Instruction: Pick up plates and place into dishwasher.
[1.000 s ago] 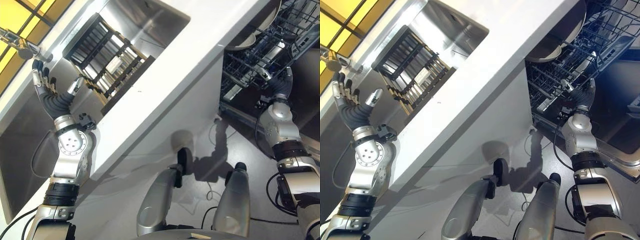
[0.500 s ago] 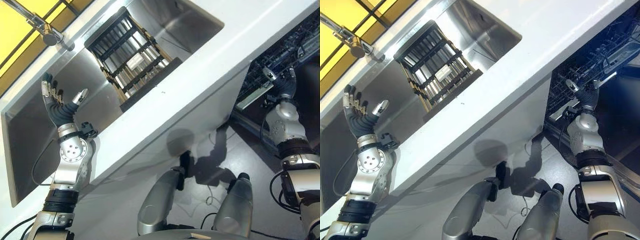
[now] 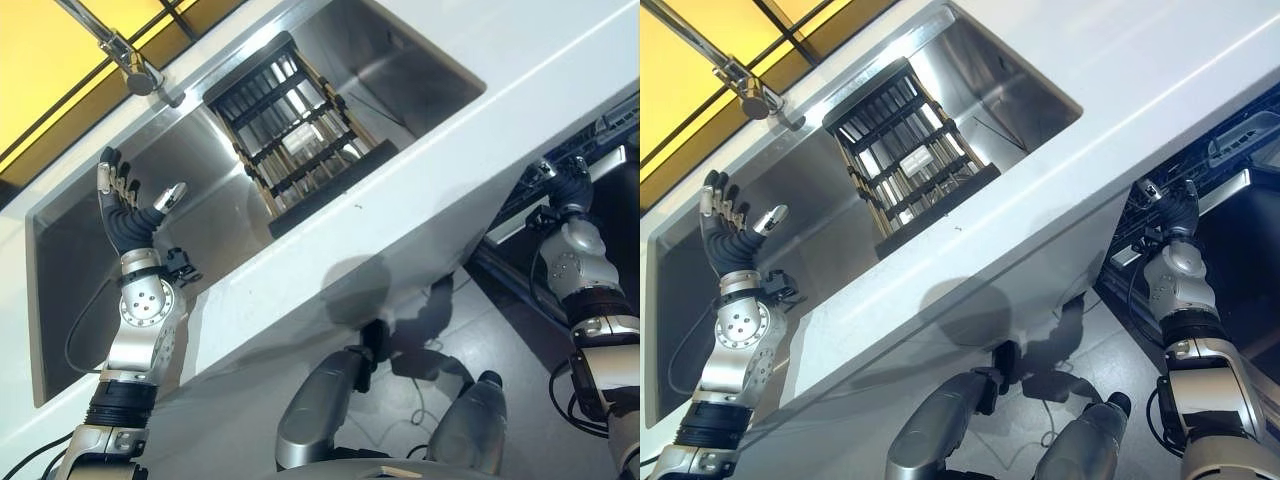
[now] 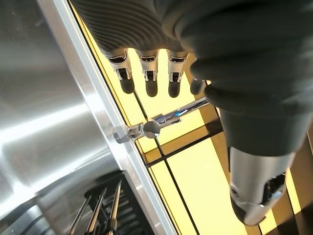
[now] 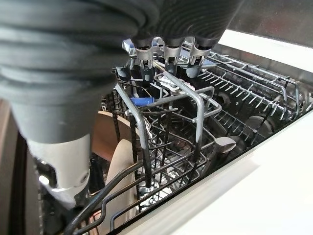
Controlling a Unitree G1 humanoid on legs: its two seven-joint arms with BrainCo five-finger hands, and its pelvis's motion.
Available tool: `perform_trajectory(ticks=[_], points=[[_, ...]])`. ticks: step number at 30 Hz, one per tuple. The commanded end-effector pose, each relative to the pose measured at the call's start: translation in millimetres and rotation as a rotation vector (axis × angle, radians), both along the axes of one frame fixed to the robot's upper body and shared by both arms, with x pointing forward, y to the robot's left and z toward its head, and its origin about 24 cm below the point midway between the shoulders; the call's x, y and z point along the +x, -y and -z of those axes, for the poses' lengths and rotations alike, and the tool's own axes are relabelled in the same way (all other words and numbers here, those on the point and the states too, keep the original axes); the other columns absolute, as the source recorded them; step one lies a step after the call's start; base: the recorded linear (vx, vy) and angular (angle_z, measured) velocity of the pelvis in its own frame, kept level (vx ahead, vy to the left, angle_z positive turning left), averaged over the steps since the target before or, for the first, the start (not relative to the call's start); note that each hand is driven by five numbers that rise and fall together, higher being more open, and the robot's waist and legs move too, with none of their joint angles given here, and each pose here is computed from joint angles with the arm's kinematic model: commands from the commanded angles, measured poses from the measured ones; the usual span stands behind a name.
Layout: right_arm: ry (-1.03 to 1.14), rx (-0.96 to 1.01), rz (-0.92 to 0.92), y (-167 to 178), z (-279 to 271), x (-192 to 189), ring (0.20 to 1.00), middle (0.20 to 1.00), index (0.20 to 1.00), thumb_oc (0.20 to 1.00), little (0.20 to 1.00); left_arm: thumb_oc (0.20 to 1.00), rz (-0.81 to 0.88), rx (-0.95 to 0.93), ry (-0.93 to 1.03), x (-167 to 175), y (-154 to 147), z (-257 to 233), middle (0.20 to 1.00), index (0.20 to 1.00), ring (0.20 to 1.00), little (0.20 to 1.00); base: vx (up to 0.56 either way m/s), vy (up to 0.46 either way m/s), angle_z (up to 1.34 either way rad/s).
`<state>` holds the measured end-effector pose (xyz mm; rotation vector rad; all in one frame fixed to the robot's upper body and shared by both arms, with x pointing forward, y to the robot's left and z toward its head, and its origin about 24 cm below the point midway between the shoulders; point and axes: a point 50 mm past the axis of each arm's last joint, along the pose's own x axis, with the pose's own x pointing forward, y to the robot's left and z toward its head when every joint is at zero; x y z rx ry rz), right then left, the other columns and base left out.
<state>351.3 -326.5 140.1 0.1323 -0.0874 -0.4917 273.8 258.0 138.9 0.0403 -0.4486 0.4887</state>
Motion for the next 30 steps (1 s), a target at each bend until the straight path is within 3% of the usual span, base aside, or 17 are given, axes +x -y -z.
perform_trajectory(ticks=[1, 11, 19, 30], points=[[0.358, -0.183, -0.167, -58.7, -78.0, 19.0, 1.000, 1.000, 1.000, 1.000, 1.000, 1.000, -0.021, 0.052, 0.078, -4.0, -11.6, -16.3, 1.000, 1.000, 1.000, 1.000, -0.08, -0.014, 0.00], [0.174, -0.218, -0.044, -42.2, -5.8, -18.5, 1.000, 1.000, 1.000, 1.000, 1.000, 1.000, -0.026, 0.106, 0.099, -8.0, -18.1, -21.8, 1.000, 1.000, 1.000, 1.000, -0.08, -0.005, -0.27], [0.104, -0.279, 0.007, -32.4, 17.3, -48.7, 1.000, 1.000, 1.000, 1.000, 1.000, 1.000, -0.041, 0.098, 0.099, -19.3, -22.0, -17.3, 1.000, 1.000, 1.000, 1.000, -0.16, 0.270, -0.76], [0.107, -0.246, 0.068, -30.2, 35.0, -67.4, 1.000, 1.000, 1.000, 1.000, 1.000, 1.000, -0.107, 0.102, 0.087, -22.8, -38.6, -12.9, 1.000, 1.000, 1.000, 1.000, -0.16, -0.061, -0.74]])
